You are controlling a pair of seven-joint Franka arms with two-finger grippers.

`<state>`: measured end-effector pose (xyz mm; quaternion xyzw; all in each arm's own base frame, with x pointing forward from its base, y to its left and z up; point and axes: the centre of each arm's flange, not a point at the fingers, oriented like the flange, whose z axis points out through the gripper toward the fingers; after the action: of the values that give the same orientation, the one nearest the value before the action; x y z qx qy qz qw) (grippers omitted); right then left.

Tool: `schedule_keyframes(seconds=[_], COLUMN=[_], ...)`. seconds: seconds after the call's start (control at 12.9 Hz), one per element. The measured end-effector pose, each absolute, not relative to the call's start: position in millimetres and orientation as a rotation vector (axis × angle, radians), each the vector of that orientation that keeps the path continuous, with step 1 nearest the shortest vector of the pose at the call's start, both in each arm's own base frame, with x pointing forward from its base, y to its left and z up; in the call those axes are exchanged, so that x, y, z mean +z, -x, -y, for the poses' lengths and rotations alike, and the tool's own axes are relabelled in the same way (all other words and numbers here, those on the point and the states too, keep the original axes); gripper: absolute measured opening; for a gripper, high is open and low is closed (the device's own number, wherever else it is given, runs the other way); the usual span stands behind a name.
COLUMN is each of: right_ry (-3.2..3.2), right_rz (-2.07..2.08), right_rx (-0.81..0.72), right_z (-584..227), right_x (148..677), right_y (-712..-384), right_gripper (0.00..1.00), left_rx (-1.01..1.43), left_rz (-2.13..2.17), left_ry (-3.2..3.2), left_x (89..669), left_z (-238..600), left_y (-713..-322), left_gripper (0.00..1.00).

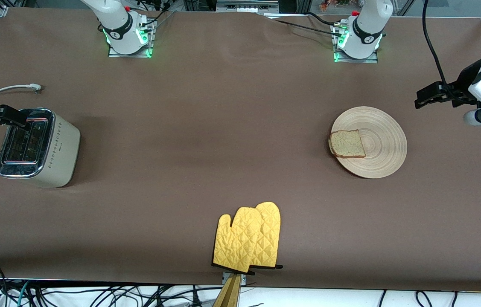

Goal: Move plate and put bread in toaster

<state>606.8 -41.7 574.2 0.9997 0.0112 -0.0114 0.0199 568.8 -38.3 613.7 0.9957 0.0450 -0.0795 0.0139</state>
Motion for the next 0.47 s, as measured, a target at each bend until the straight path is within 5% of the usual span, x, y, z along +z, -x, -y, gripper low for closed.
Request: schedule_keyframes(seconds=[0.47], right_ry=[-3.101], right_rz=[-0.034], right_rx=[-0.035], right_z=[41.7], right_x=[574.1], right_y=[-606.8], right_gripper=[1.00], left_rx=[-0.255], left_rz=[-0.140], left_ry=[-3.101], left_x=[612.5], left_z=[38.0], left_y=[-568.5], left_gripper=[1.00])
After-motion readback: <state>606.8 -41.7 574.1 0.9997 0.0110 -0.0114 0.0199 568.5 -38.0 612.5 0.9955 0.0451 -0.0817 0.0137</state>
